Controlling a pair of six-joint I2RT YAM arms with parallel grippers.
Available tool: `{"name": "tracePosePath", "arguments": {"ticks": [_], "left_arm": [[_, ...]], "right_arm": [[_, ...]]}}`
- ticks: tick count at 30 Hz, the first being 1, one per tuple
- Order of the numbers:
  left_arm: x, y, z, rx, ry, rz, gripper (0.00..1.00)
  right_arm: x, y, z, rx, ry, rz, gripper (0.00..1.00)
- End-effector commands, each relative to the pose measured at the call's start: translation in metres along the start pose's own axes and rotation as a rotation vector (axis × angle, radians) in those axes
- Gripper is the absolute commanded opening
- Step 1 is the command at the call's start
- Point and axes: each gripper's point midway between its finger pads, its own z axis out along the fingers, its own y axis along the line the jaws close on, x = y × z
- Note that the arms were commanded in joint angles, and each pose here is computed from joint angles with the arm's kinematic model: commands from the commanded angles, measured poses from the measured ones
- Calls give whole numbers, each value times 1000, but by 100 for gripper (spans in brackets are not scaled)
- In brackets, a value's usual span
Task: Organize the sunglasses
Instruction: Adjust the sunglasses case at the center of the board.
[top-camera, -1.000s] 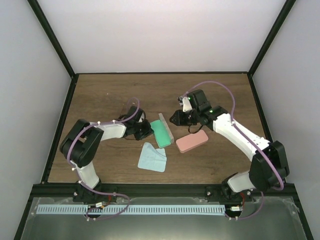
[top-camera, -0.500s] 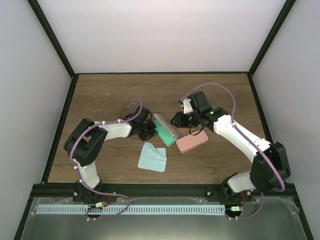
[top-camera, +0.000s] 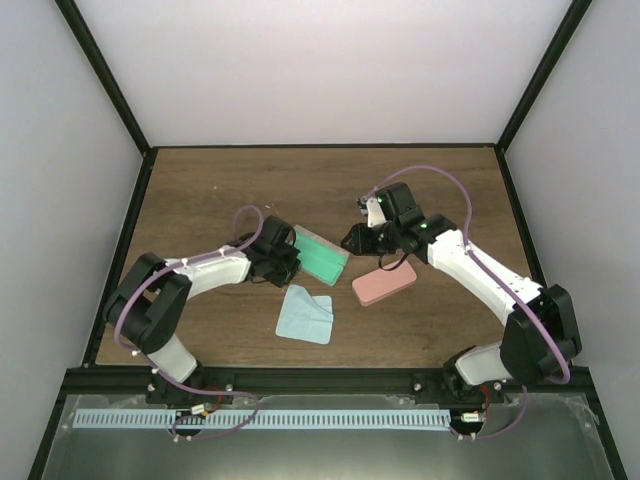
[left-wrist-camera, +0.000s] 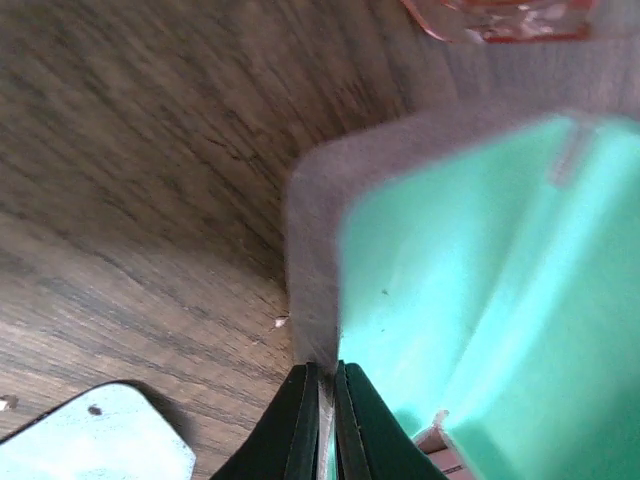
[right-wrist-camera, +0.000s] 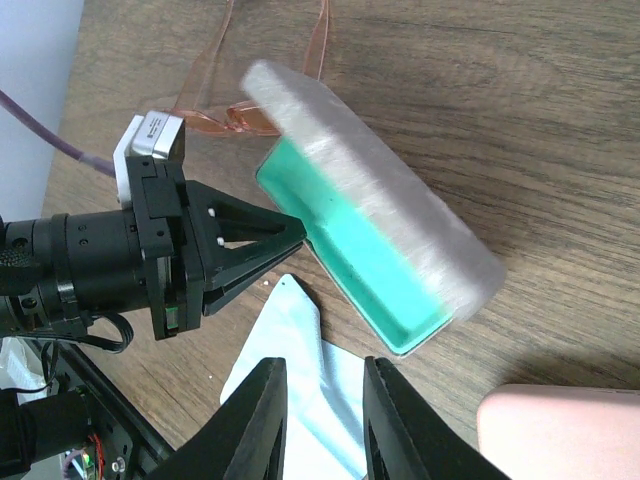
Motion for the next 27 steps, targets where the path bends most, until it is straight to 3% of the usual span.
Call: {"name": "tracePosePath", "arguments": {"ticks": [1,6,14,21,27], "left_arm": [[-2,-5,-3,31,-37,-121,7],[9,-8,12,50,11,-249,9],[20,-32,23,103,59,-290,13],[10,-104,-20,250,-27,-16,27],[-8,-87,-33,181,-72,100,27]], "right_arm": [[5,2,-7,3,-1,-18,23],[10,0,-9,13,3,-14,23],[15,0,-12,3,-2,-11,24],[6,0,-15,16,-50,-74,26],[-3,15,-2,11,-64,-183,26]]}}
